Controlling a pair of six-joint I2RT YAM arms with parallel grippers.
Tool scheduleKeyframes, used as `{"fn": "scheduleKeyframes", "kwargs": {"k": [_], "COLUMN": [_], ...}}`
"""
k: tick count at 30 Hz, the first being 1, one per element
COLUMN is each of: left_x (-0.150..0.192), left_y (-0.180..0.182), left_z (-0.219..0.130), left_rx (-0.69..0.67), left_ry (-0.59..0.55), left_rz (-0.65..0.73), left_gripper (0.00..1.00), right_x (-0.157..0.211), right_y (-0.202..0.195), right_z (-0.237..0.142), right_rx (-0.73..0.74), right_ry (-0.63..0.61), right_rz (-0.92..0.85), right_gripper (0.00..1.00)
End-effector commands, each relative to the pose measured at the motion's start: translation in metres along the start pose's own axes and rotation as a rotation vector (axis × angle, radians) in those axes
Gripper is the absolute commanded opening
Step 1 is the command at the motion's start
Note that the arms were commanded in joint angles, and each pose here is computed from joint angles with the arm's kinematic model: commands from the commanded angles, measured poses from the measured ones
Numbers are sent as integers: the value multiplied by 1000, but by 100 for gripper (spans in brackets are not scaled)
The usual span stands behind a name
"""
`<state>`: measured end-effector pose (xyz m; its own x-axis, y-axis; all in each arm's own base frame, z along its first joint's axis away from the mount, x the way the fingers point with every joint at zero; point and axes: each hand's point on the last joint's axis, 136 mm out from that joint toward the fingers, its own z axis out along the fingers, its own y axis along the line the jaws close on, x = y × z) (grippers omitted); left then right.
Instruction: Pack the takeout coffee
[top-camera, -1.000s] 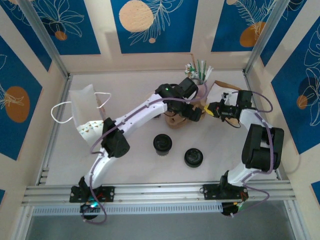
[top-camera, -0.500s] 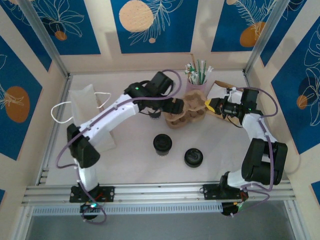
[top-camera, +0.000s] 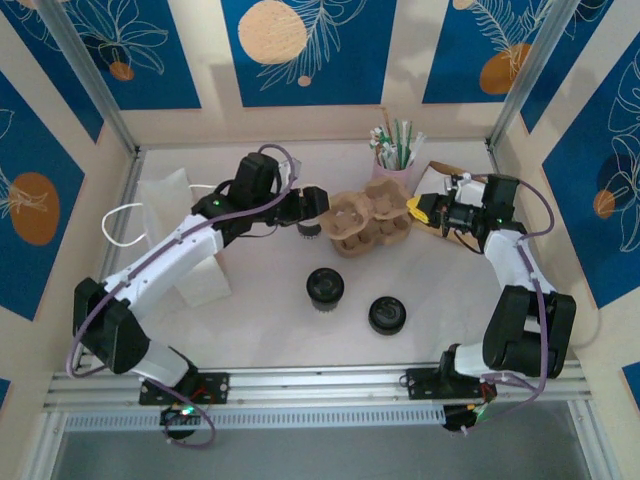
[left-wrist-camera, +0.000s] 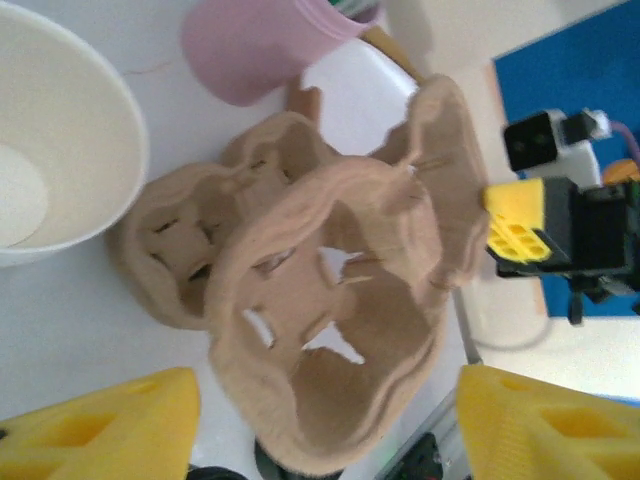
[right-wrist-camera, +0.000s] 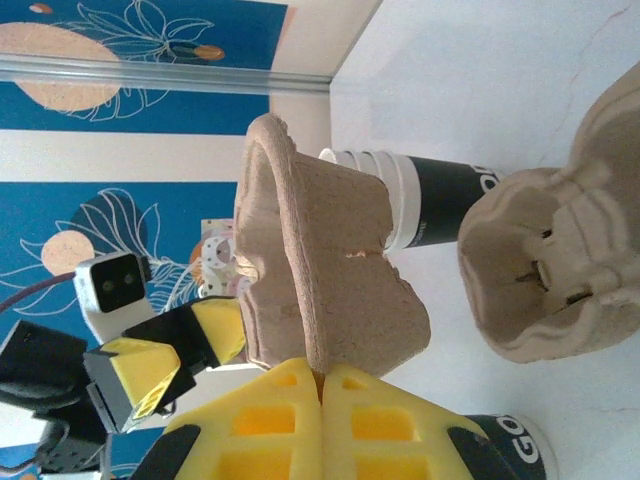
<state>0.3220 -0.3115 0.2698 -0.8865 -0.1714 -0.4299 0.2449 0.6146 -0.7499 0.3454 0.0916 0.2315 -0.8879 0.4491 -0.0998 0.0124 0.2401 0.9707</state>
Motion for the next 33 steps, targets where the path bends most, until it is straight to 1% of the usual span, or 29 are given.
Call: {"fn": "scheduleKeyframes", "kwargs": {"k": [1, 6, 10, 12, 14, 17, 19, 22, 28, 33], "left_x": [-7, -11, -9, -10, -11, -11, -10, -6, -4, -2], "left_y": [-16, -15, -6, -5, -11, -20, -20, -17, -14, -12], "left_z": [-4, -12, -16, -17, -16, -12, -10, -8, -9, -9], "left_rx": [159, 203, 210, 231, 282, 365, 389, 390, 386, 382], "left_ry": [-6, -25, -25, -32, -24, -7, 1, 6, 3, 7], "left_rz": [-73, -100, -128, -142, -157, -189, -202, -205, -205, -202], "left_gripper": [65, 64, 69, 69, 64, 51, 46, 39, 19, 9], "right_x": [10, 13, 14, 14, 14, 15, 15, 15, 15, 16], "right_y": [22, 27, 28, 29, 28, 27, 26, 25, 18, 15], "right_z": [0, 2, 2, 2, 3, 5, 6, 8, 9, 9], "right_rx": [-50, -57, -61, -62, -62, -62, -60, -56, -45, -34], "right_ry": [43, 55, 59, 61, 64, 71, 73, 72, 75, 74], "right_rz": [-4, 0, 3, 6, 7, 13, 17, 18, 31, 36], "right_gripper": [0, 0, 0, 0, 0, 0, 0, 0, 0, 0]}}
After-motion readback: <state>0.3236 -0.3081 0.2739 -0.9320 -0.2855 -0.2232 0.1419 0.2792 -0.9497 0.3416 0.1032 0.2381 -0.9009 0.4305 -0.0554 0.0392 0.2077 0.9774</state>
